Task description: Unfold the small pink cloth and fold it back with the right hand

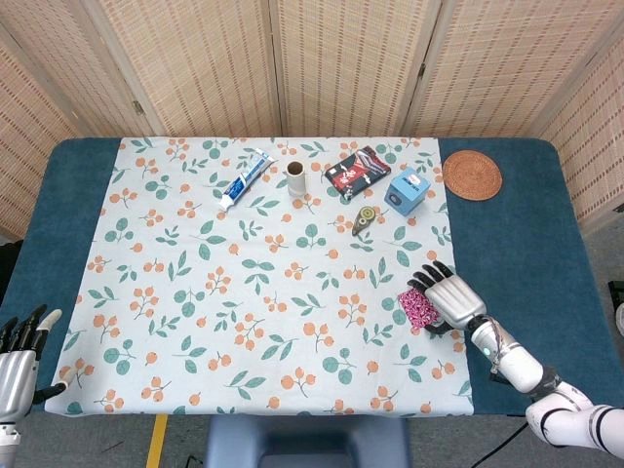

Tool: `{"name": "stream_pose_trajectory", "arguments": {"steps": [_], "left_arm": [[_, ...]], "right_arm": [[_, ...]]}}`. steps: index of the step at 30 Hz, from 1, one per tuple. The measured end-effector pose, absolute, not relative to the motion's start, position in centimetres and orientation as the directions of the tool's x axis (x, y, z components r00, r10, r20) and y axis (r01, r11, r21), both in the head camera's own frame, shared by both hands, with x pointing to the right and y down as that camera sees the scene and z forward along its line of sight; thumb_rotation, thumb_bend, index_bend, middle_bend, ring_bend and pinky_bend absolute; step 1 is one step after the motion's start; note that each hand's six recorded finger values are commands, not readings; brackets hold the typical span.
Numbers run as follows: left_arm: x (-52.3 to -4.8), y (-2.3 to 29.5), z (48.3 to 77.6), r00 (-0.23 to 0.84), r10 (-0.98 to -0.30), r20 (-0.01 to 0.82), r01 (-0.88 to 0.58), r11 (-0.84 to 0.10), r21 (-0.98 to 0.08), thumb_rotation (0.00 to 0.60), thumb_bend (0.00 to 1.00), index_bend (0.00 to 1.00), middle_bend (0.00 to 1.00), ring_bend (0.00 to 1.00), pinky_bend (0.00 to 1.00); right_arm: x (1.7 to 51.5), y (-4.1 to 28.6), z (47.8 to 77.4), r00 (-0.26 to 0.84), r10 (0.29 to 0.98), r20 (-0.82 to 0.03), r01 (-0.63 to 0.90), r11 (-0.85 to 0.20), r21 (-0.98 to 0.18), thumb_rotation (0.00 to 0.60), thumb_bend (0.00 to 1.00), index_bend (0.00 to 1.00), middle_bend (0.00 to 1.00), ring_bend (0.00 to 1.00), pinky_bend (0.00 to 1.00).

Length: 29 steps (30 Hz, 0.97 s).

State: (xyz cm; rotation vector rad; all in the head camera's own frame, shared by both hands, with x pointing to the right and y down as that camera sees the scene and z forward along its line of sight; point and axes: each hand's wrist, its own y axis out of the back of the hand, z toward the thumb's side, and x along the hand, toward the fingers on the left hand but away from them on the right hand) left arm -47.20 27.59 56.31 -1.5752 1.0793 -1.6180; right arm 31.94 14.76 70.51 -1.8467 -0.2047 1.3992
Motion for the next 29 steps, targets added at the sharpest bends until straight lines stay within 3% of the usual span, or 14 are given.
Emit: {"name": "stream_pose_trajectory", "arguments": {"steps": [6,11,18,24,29], "left_arm": [[-47.0,27.2,56.5,-0.081,-0.876,0.476,-0.108,-0.467,-0.878,0.600,0.29,0.14,0.08,0.14,0.00],[-46.5,26.8,56.8,-0.069,-0.879,0.472,-0.111,-0.464,-0.879,0.600,0.29,0.14,0.08,0.14,0.00],[-46.1,26.1,56.8,-0.075,-0.889,0.451,-0.113,-0.442,-0.890,0.600,0.29,0.14,0.08,0.14,0.00],[-45.5,25.8,56.8,-0.077,-0.902,0.424,-0.129,-0.412,-0.902,0.600,0.30,0.14,0.08,0.14,0.00],[-45.1,25.6,57.1,-0.070,-0.907,0.415,-0.136,-0.403,-0.905,0.600,0.31,0.14,0.08,0.14,0.00]], "right_arm": [[33.7,14.4,67.9,0.346,0.638,-0.688,-0.239,-0.649,-0.722,0.463,0.27,0.14,0.14,0.00,0.00],[35.8,14.9,65.1,0.294,0.728,-0.619,-0.163,-0.600,-0.783,0.598,0.27,0.14,0.14,0.02,0.00],[40.3,17.7,60.4,0.139,0.855,-0.499,-0.035,-0.500,-0.866,0.600,0.27,0.14,0.14,0.02,0.00],[43.4,21.3,57.0,0.025,0.891,-0.453,0.030,-0.454,-0.891,0.600,0.27,0.14,0.14,0.02,0.00],[44.1,22.9,55.7,0.003,0.900,-0.435,0.070,-0.434,-0.898,0.600,0.27,0.14,0.14,0.02,0.00]]}}
